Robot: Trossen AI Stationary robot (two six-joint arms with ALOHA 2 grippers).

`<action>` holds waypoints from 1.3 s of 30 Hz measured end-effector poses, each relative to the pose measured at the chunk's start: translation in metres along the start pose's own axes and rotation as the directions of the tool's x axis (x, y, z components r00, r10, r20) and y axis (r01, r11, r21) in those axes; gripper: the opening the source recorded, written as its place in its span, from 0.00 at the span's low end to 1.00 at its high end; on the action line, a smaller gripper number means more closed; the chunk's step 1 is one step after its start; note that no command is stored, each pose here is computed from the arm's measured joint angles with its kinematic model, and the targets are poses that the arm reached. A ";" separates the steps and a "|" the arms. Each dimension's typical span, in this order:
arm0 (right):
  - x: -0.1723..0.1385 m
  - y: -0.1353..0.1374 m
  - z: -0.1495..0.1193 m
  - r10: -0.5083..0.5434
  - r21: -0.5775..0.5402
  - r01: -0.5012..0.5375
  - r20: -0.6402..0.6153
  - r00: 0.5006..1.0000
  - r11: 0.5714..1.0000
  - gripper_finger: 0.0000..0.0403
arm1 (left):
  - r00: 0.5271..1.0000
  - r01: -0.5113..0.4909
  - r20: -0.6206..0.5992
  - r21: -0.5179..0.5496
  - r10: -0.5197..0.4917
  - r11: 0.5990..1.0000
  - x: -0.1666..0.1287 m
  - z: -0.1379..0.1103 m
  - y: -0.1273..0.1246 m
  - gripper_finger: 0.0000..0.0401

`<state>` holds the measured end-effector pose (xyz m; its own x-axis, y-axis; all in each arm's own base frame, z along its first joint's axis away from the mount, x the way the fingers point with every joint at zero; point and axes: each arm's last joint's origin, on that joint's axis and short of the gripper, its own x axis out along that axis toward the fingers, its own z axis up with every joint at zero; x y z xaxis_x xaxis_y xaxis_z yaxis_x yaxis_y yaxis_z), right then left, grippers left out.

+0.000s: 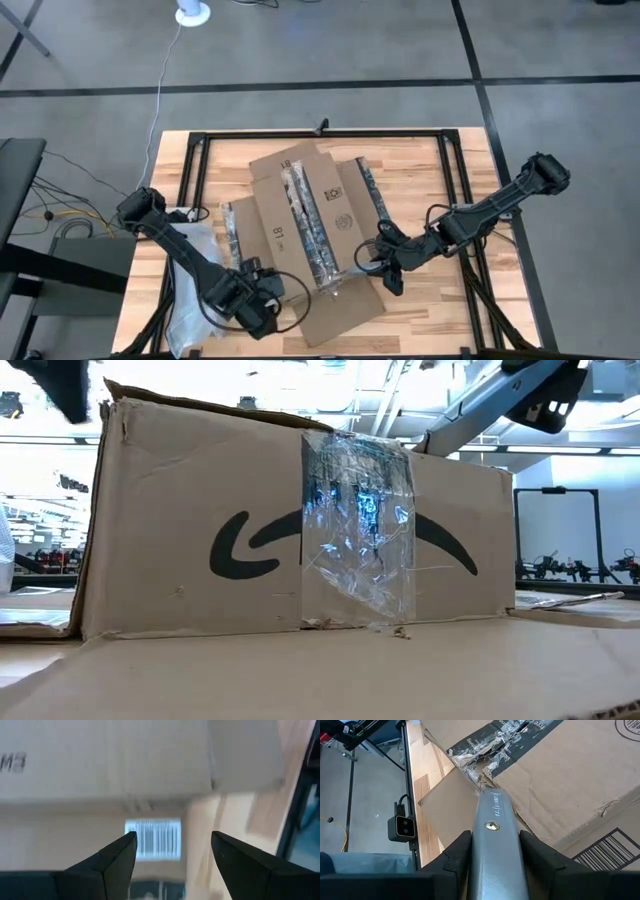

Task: Unpack boxes
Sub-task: Break down the box until it is fully flat

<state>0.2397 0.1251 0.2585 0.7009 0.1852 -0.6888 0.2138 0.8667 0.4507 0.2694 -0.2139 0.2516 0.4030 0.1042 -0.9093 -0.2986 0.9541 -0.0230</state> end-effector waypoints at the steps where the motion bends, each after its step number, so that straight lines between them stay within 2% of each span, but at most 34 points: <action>1: 0.000 0.000 0.000 0.001 0.004 -0.001 0.000 1.000 1.000 0.29 | 1.000 0.010 0.015 -0.003 -0.010 1.000 0.004 0.002 0.001 0.60; 7: -0.001 0.000 0.000 0.003 0.027 -0.003 -0.008 1.000 1.000 0.29 | 0.991 0.082 0.110 -0.043 -0.077 0.996 0.027 0.021 0.009 0.60; 18: -0.010 0.020 0.015 0.095 0.077 -0.095 0.009 0.995 0.993 0.29 | 0.984 0.072 0.163 -0.011 -0.069 0.997 0.036 0.040 0.020 0.60; 26: -0.009 0.012 0.010 0.020 0.085 -0.017 -0.039 0.999 0.996 0.29 | 0.984 0.071 0.164 -0.013 -0.068 0.997 0.036 0.042 0.021 0.60; 28: -0.014 0.012 0.009 0.019 0.085 -0.015 -0.045 0.999 0.996 0.29 | 0.982 0.071 0.172 0.018 -0.073 0.997 0.032 0.046 0.020 0.60; 34: -0.043 0.012 0.008 -0.022 0.053 0.026 -0.086 0.996 0.998 0.29 | 0.962 0.033 0.262 0.164 -0.076 0.986 -0.003 0.087 0.028 0.60; 39: -0.073 -0.005 0.020 -0.229 -0.014 0.229 0.012 0.973 0.973 0.29 | 0.950 -0.040 0.311 0.244 -0.039 0.969 -0.005 0.130 0.067 0.60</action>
<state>0.2011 0.0979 0.3181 0.6411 -0.0235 -0.7671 0.3595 0.8923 0.2730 0.3599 -0.1137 0.3092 0.6631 0.1487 -0.7336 -0.0944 0.9889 0.1151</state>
